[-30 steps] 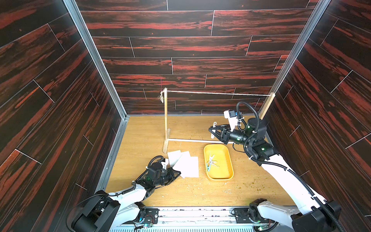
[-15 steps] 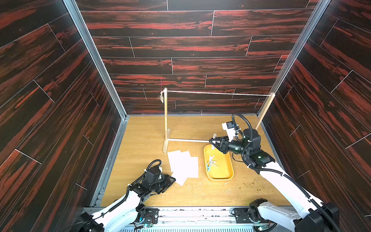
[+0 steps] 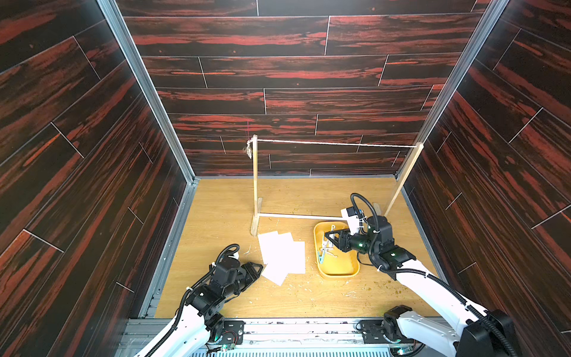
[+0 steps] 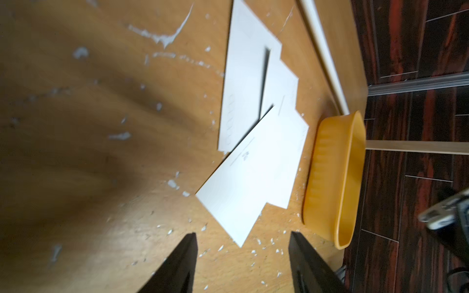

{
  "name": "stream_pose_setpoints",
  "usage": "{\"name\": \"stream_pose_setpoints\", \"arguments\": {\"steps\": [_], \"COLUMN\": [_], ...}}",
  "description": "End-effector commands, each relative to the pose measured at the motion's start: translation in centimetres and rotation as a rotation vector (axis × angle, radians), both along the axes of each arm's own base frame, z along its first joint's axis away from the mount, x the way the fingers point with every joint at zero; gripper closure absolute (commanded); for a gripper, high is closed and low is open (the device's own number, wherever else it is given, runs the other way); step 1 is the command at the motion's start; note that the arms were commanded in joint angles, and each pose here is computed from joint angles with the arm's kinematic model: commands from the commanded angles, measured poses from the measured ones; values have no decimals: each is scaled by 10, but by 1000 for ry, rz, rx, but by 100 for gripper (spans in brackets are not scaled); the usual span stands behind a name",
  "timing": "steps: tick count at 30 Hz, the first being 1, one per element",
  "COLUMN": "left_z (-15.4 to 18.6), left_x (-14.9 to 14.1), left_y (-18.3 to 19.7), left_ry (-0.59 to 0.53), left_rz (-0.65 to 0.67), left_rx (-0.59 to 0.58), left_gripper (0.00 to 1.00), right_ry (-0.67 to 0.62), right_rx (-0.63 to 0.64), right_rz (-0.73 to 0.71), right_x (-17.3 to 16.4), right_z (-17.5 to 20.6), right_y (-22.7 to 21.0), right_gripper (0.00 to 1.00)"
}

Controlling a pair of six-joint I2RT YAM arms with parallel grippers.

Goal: Remove the postcards from the strings
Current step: Place the clamp in the storage box.

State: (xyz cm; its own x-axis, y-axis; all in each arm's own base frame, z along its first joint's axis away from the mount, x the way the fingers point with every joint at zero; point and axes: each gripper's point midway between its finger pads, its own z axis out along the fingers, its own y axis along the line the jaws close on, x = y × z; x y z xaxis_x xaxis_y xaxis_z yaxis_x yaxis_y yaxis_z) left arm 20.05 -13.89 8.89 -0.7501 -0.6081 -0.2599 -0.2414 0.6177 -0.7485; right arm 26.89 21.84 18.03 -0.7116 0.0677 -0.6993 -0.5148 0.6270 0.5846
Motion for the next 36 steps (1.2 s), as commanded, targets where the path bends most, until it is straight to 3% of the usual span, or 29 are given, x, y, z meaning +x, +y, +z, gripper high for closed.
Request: {"name": "stream_pose_setpoints", "arguments": {"steps": [1,9,17,22,32,34,36], "left_z": [27,43,50,50,65,70,76], "left_x": [21,51,72,82,103,108,113], "left_y": [-2,-27,-42,-37,-1,9,21], "left_ry": [-96,-124,-156,-164,-217,-229,-239], "left_rz": [15,-70,-112,-86,-3,22,50], "left_rx": [25,64,87,140,298,325,349], "left_gripper": [38,38,38,38,34,29,25], "right_ry": [39,121,166,151,-6,-33,-65], "right_rx": [-6,-112,-149,-163,-229,-251,-273], "right_rz": [-31,-83,-94,-112,-243,-269,-296], "right_x": [2,0,-4,-3,10,14,19], "right_z": [-19,-77,-105,-95,-32,-22,-12], "right_y": [-2,-7,-6,-7,-34,-39,-45], "right_gripper": [74,72,66,47,15,2,1]}}
